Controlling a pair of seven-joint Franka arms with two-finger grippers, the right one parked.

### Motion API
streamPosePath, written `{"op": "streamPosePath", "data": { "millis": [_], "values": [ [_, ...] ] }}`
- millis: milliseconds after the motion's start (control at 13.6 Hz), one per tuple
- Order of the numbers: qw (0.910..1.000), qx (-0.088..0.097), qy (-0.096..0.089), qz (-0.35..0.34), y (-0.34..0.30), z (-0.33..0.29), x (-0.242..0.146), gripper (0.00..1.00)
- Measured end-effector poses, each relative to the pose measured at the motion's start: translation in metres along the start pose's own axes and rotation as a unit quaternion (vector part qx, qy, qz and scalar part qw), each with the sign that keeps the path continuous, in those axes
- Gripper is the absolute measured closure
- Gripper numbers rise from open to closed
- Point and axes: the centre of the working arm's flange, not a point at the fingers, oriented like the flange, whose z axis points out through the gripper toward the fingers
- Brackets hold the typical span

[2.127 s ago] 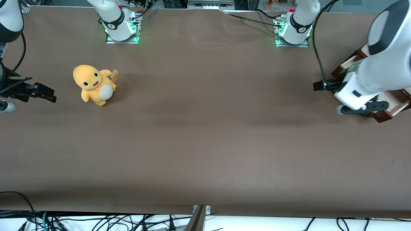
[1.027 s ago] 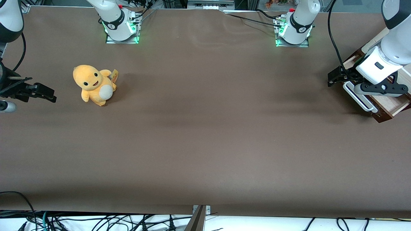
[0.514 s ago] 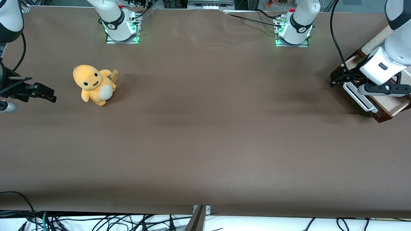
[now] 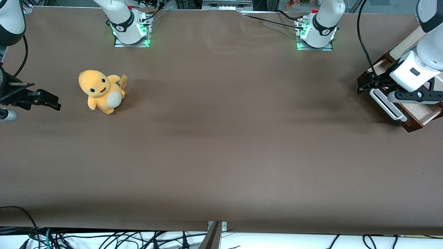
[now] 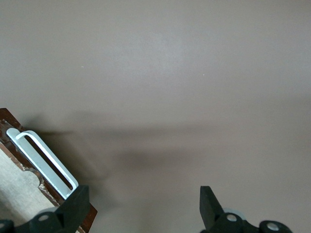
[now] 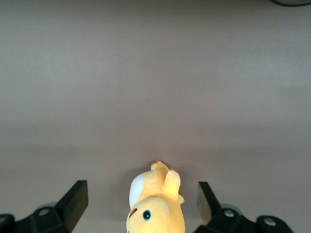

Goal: Open lower drawer with left arm only

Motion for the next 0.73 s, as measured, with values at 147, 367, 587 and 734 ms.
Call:
{"op": "streamPosePath", "data": {
  "millis": [147,367,587,734],
  "values": [
    [1.0,0.0,-0.001,0.0,-0.0001,0.0001,-0.0002,0.0],
    [1.0,0.0,-0.001,0.001,0.0006,0.0001,-0.0002,0.0],
    [1.0,0.0,-0.001,0.002,0.001,0.0,-0.0003,0.0],
    [1.0,0.0,0.0,0.008,0.0017,-0.0003,-0.0004,0.0]
  ]
}}
